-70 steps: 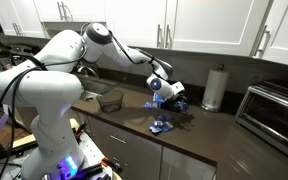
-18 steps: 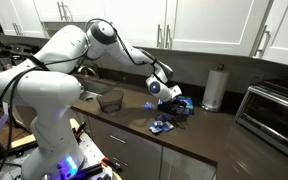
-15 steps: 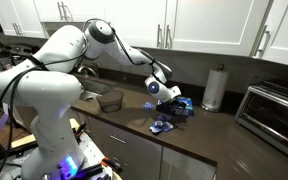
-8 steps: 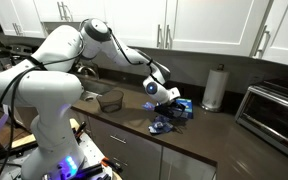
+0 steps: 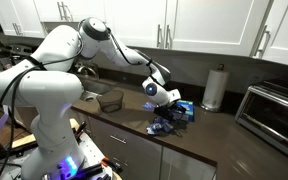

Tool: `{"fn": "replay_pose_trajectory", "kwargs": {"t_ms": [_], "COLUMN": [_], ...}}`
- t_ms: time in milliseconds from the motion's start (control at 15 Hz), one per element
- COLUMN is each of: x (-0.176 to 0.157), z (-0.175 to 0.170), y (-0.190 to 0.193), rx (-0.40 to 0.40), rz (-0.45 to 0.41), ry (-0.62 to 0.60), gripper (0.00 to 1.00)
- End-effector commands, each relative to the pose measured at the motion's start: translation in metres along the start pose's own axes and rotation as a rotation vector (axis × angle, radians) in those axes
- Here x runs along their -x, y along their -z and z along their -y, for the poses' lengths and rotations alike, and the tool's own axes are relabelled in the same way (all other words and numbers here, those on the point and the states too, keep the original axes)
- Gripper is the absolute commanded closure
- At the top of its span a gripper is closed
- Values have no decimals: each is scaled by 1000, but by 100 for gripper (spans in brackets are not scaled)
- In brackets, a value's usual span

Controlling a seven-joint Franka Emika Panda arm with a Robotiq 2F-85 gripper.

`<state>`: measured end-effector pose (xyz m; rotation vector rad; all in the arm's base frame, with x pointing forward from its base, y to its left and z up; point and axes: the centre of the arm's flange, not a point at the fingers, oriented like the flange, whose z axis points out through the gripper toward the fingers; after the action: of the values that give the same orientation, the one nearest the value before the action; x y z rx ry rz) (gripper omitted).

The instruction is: Push the blue box to the right

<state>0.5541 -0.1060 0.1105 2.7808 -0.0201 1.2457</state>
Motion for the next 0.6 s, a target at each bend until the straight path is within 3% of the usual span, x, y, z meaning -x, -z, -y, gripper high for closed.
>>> {"fn": "replay_pose_trajectory", "kwargs": {"t_ms": [0,533], "x": [44,50], "z": [6,-4], "y": [7,14], "rx": [17,37], "rz": [-4,5], "ry": [-26,-57], "gripper": [0,0]}}
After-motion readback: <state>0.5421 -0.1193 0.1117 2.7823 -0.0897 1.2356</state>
